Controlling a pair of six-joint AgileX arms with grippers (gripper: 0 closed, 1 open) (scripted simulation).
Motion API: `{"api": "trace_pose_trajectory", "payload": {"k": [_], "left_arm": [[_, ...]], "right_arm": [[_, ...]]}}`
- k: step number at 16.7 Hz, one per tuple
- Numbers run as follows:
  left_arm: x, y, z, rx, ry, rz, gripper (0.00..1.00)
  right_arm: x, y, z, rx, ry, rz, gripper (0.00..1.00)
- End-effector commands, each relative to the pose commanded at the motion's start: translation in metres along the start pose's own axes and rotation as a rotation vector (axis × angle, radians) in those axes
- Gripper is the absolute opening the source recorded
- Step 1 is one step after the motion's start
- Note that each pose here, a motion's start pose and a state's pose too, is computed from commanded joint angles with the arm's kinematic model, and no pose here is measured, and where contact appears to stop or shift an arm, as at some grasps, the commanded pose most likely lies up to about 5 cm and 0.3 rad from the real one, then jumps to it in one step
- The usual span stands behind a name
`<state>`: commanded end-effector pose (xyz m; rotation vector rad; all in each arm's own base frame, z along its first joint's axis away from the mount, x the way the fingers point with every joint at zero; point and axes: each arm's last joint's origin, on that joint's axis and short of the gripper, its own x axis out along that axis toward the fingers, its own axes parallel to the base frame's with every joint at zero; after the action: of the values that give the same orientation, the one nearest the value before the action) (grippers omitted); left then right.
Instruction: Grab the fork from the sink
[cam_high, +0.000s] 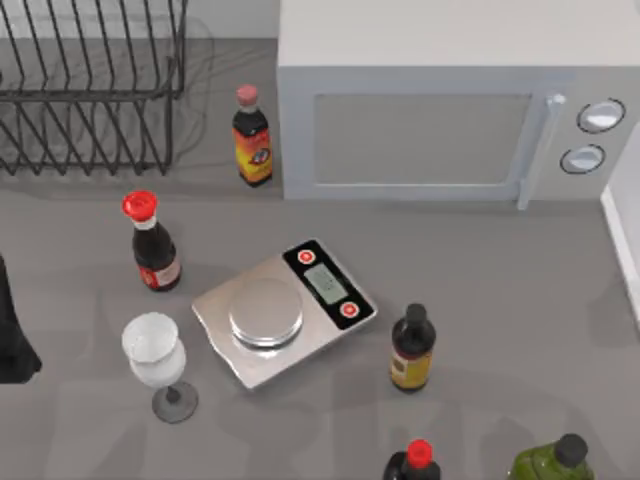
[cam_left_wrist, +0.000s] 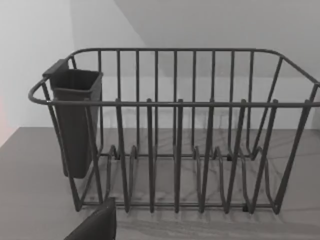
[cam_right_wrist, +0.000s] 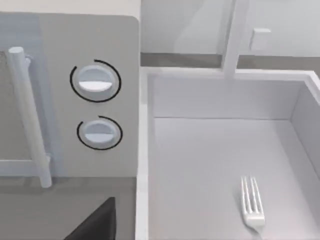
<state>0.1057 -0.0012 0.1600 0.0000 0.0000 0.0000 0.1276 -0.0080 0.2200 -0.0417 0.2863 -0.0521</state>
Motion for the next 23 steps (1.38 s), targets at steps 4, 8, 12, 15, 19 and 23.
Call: {"api": "trace_pose_trajectory", "payload": {"k": [4,8,12,15,19,23], "left_arm": [[0.000,0.000,0.000,0.000,0.000,0.000,1.00],[0.000,0.000,0.000,0.000,0.000,0.000,1.00],[0.000,0.000,0.000,0.000,0.000,0.000,1.00],[0.000,0.000,0.000,0.000,0.000,0.000,1.00],[0.000,0.000,0.000,0.000,0.000,0.000,1.00],[0.000,0.000,0.000,0.000,0.000,0.000,1.00]], "right_arm": [[0.031,-0.010,0.050,-0.025,0.244,-0.026,1.00],[0.091,-0.026,0.088,-0.040,0.515,-0.038,1.00],[0.168,-0.049,0.098,-0.041,0.783,-0.026,1.00],[0.224,-0.067,0.086,-0.033,0.964,-0.004,1.00],[0.281,-0.087,0.055,-0.016,1.156,0.032,1.00],[0.311,-0.099,0.029,-0.002,1.266,0.059,1.00]]}}
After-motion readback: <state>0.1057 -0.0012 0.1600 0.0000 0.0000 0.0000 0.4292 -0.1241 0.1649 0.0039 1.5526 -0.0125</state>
